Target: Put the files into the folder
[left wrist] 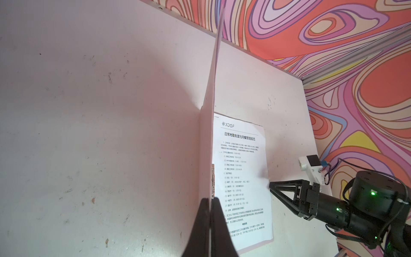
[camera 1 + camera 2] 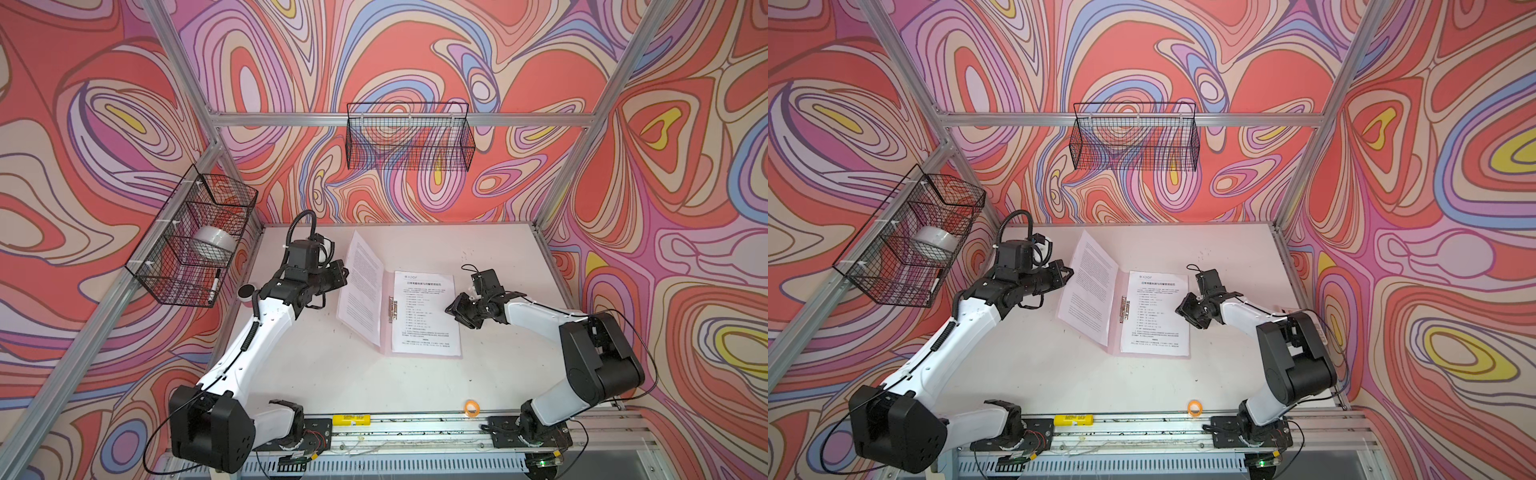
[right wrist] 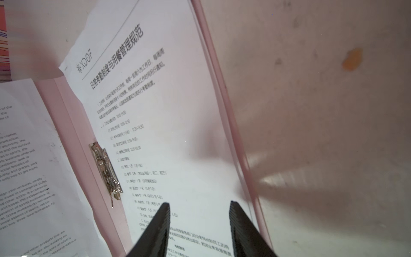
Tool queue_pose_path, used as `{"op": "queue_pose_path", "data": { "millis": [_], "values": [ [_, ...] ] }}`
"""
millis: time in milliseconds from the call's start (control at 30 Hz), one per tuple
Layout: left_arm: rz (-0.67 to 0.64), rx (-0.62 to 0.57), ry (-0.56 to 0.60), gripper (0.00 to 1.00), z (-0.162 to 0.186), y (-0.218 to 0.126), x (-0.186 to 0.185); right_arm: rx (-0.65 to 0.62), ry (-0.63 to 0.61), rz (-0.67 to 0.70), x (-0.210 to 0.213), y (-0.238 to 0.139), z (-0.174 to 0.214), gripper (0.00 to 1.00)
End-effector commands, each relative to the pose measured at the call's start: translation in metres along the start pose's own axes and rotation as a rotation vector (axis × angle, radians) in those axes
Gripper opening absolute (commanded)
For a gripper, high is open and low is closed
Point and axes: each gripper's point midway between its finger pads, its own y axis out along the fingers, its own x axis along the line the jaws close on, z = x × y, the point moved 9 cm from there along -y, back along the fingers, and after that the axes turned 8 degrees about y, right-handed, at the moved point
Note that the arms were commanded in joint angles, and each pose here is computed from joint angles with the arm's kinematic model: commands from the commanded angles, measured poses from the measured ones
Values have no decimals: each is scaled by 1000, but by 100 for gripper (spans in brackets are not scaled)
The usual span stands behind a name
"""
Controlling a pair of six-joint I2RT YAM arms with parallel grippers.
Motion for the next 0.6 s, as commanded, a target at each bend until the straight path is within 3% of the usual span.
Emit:
{"op": "queue_pose_path", "data": {
  "millis": [0,567],
  "values": [
    [-39,-29,47,0,-9,-12,-5,-75,-50,35,1,-8,-8,47],
    [44,-12,36,1,-13,-1,-13,18,-45,1,-13,27,-3,47]
  ]
}}
